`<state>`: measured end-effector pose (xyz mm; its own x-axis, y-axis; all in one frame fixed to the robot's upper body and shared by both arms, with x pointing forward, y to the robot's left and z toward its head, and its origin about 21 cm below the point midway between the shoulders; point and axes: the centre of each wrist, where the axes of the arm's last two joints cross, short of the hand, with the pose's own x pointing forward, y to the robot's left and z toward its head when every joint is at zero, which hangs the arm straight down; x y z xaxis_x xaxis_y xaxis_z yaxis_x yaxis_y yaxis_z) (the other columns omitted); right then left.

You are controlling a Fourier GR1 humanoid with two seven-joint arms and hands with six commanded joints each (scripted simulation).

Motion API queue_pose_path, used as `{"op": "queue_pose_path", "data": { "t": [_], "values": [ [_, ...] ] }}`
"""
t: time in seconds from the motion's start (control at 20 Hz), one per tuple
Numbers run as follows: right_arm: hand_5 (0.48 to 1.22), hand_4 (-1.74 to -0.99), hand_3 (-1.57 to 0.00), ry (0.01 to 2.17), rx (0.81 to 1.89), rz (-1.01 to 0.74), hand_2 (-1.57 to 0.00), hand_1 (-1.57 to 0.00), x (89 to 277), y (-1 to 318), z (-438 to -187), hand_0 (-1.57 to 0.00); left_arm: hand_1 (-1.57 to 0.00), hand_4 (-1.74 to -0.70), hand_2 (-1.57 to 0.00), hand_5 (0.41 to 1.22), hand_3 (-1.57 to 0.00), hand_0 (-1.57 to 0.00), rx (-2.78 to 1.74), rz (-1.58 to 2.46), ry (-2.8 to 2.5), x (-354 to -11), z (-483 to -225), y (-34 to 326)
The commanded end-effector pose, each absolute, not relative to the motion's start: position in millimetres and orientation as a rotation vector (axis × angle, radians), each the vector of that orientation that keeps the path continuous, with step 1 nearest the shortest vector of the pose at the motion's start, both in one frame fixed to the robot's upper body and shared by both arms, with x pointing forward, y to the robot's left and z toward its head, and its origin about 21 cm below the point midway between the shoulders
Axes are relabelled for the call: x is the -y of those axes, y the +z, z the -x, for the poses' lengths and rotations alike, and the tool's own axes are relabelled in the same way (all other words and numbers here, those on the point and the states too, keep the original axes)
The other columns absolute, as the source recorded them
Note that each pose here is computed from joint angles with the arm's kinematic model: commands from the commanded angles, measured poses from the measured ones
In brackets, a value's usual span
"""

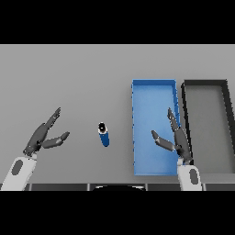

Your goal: Pick up the blue pipe and place it into the blue bin.

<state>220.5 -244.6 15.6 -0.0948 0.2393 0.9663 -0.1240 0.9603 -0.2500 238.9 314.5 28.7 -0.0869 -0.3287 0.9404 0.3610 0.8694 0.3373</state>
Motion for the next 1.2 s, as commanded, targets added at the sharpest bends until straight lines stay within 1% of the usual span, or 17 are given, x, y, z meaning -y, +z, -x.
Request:
{"op": "queue_pose_path", "data": {
  "t": [0.0, 0.05, 0.2, 0.25, 0.3, 0.35, 0.55, 0.65, 0.7, 0.75, 0.85, 0.9, 0.95, 1.05, 1.15],
  "values": [
    [0.589, -1.22, 0.0, 0.312, 1.65, 0.088, 0.0, 0.0, 245.9, 17, -221, 0.0, 0.0, -1.02, 0.0, 0.573, 0.0, 0.0, 1.549, 0.049, -0.608, -312, -236, 30],
    [0.595, -1.225, 0.0, 0.318, 1.661, 0.081, 0.0, 0.0, 246.2, 15, -220, 0.0, 0.0, -1.03, 0.0, 0.565, 0.0, 0.0, 1.54, 0.073, -0.651, -306, -235, 34],
    [0.606, -1.229, 0.0, 0.323, 1.663, 0.084, 0.0, 0.0, 245.7, 14, -227, 0.0, 0.0, -1.05, 0.0, 0.513, 0.0, 0.0, 1.457, 0.142, -0.723, -292, -230, 35],
    [0.604, -1.233, 0.0, 0.316, 1.657, 0.075, 0.0, 0.0, 247.7, 10, -223, 0.0, 0.0, -1.06, 0.0, 0.498, 0.0, 0.0, 1.443, 0.159, -0.74, -286, -231, 38],
    [0.606, -1.239, 0.0, 0.32, 1.678, 0.069, 0.0, 0.0, 247.8, 11, -222, 0.0, 0.0, -1.08, 0.0, 0.488, 0.0, 0.0, 1.428, 0.183, -0.758, -276, -228, 35],
    [0.607, -1.244, 0.0, 0.323, 1.687, 0.065, 0.0, 0.0, 243.9, 10, -221, 0.0, 0.0, -1.09, 0.0, 0.48, 0.0, 0.0, 1.421, 0.199, -0.778, -273, -227, 30],
    [0.617, -1.262, 0.0, 0.313, 1.684, 0.068, 0.0, 0.0, 241.8, 12, -221, 0.0, 0.0, -1.1, 0.0, 0.447, 0.0, 0.0, 1.408, 0.264, -0.839, -246, -225, 22],
    [0.616, -1.265, 0.0, 0.304, 1.682, 0.059, 0.0, 0.0, 246.2, 12, -218, 0.0, 0.0, -1.11, 0.0, 0.447, 0.0, 0.0, 1.404, 0.292, -0.84, -232, -228, 15],
    [0.617, -1.27, 0.0, 0.306, 1.682, 0.052, 0.0, 0.0, 244.7, 12, -217, 0.0, 0.0, -1.12, 0.0, 0.446, 0.0, 0.0, 1.408, 0.307, -0.842, -228, -229, 12],
    [0.617, -1.272, 0.0, 0.308, 1.675, 0.058, 0.0, 0.0, 239.4, 12, -217, 0.0, 0.0, -1.12, 0.0, 0.446, 0.0, 0.0, 1.415, 0.317, -0.843, -223, -231, 10],
    [0.615, -1.275, 0.0, 0.303, 1.669, 0.071, 0.0, 0.0, 244.9, 13, -216, 0.0, 0.0, -1.12, 0.0, 0.446, 0.0, 0.0, 1.405, 0.317, -0.848, -211, -239, 9],
    [0.613, -1.276, 0.0, 0.296, 1.666, 0.07, 0.0, 0.0, 245.1, 14, -218, 0.0, 0.0, -1.11, 0.0, 0.447, 0.0, 0.0, 1.395, 0.323, -0.847, -203, -241, 5],
    [0.609, -1.276, 0.0, 0.293, 1.667, 0.075, 0.0, 0.0, 246.7, 14, -215, 0.0, 0.0, -1.11, 0.0, 0.45, 0.0, 0.0, 1.382, 0.345, -0.844, -201, -242, 1],
    [0.605, -1.274, 0.0, 0.288, 1.675, 0.059, 0.0, 0.0, 246.1, 13, -213, 0.0, 0.0, -1.12, 0.0, 0.448, 0.0, 0.0, 1.359, 0.374, -0.839, -185, -247, -9],
    [0.598, -1.266, 0.0, 0.298, 1.677, 0.075, 0.0, 0.0, 250.9, 13, -212, 0.0, 0.0, -1.1, 0.0, 0.441, 0.0, 0.0, 1.383, 0.356, -0.856, -177, -249, -14]
  ]
}}
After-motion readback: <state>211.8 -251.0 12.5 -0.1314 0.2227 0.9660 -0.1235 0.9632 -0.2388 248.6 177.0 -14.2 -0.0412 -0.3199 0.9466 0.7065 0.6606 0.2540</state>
